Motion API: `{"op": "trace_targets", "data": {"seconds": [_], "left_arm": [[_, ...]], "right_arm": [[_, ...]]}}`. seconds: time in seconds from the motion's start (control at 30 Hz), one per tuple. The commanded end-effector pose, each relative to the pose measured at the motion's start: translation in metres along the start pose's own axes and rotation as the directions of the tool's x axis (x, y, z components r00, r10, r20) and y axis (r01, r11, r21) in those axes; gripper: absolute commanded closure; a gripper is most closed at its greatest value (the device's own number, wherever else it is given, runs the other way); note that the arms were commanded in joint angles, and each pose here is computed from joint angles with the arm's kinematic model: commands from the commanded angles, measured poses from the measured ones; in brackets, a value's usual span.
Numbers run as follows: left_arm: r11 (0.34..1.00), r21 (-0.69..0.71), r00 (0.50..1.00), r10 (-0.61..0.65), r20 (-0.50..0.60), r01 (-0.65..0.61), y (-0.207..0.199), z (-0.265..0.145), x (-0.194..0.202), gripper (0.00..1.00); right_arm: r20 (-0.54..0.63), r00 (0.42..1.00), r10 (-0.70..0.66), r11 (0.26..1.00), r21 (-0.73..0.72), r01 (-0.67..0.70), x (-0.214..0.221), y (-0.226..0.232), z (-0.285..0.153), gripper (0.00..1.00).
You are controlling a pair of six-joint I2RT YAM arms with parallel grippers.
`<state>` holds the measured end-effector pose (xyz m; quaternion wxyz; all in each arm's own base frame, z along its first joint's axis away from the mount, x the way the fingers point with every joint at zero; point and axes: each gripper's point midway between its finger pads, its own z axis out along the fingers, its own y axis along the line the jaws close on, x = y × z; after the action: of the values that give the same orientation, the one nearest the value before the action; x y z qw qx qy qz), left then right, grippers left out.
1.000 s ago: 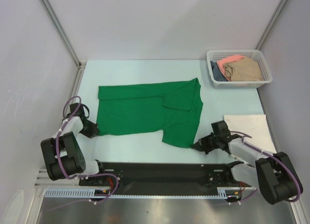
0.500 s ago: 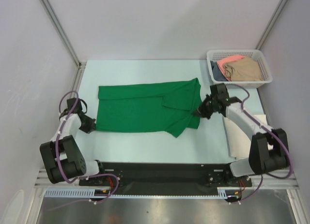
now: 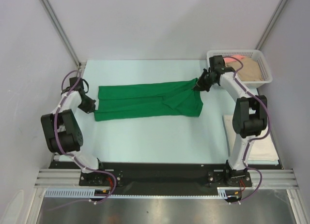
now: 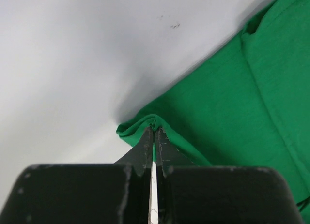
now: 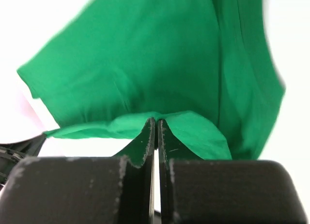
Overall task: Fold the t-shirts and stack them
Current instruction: Fold the tshirt
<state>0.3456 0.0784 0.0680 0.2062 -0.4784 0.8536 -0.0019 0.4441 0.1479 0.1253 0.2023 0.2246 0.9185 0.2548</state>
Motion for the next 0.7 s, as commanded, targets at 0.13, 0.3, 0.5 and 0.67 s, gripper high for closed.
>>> {"op": "trace_targets", "data": {"seconds": [0.13,0.3,0.5,0.67], "left_arm": [[1.000,0.007,1.000,0.012,0.014,-0.012,-0.031,0.012,-0.024,1.00],[0.999,0.000,0.999,0.034,-0.005,-0.034,-0.048,0.025,-0.029,1.00],[0.999,0.000,0.998,0.051,-0.021,-0.051,-0.063,0.035,-0.030,1.00],[0.998,-0.011,0.998,0.064,-0.019,-0.064,-0.067,0.040,-0.032,1.00]], "right_arm": [[-0.030,0.998,-0.059,0.997,-0.051,0.058,-0.038,0.020,0.029,1.00],[-0.039,0.998,-0.057,0.997,-0.063,0.054,-0.054,0.033,0.040,1.00],[-0.036,0.998,-0.050,0.999,-0.020,0.049,-0.060,0.026,0.043,1.00],[-0.018,0.999,-0.037,0.999,0.010,0.038,-0.066,0.017,0.040,1.00]]}}
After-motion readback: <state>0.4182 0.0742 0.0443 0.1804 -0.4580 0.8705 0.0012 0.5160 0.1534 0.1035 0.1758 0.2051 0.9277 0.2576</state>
